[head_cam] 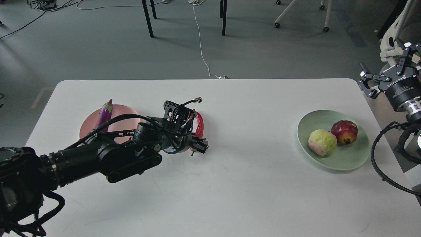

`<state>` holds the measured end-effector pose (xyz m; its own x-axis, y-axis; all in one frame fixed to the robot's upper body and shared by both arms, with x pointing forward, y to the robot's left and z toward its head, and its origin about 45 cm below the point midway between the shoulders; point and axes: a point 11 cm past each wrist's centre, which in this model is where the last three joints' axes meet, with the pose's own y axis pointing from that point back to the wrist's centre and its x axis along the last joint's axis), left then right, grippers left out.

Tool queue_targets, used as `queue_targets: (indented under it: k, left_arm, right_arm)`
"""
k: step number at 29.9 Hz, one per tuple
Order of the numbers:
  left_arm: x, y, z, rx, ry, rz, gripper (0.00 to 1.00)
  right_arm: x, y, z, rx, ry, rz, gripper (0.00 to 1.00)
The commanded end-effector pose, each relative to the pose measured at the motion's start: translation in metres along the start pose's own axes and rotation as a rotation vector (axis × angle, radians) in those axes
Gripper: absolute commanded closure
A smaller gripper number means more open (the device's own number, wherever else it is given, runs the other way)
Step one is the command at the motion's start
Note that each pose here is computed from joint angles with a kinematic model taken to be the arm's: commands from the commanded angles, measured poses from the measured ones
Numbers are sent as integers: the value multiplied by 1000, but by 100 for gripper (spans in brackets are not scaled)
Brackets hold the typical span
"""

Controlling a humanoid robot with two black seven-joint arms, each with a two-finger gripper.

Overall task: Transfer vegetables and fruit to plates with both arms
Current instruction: 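Move the left gripper to the red chili pepper and grasp it, then carry the chili pepper onto the pink plate and release it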

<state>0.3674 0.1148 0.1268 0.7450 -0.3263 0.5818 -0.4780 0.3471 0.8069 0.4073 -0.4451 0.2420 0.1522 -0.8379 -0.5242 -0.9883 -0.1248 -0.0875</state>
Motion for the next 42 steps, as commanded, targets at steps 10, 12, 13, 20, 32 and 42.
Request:
queue_targets:
  k: [10, 12, 13, 20, 32, 42]
  left_arm:
    - [12, 36, -39, 30, 21, 48, 73]
    - [13, 50, -58, 54, 32, 61, 72]
    - [12, 57, -68, 70, 33, 67, 72]
    - [-15, 94, -148, 251, 59, 37, 72]
    - [-52, 111, -173, 297, 98, -11, 70]
    - [-46, 109, -170, 286, 117, 24, 17]
  right_arm:
    - [1, 0, -4, 4, 9, 2, 1]
    - [1, 0, -6, 5, 11, 1, 1]
    - [1, 0, -5, 4, 11, 1, 1]
    - [-3, -3, -7, 9, 9, -9, 1]
    - [-3, -2, -3, -13, 22, -11, 1]
    - [-3, -2, -2, -16, 20, -12, 1]
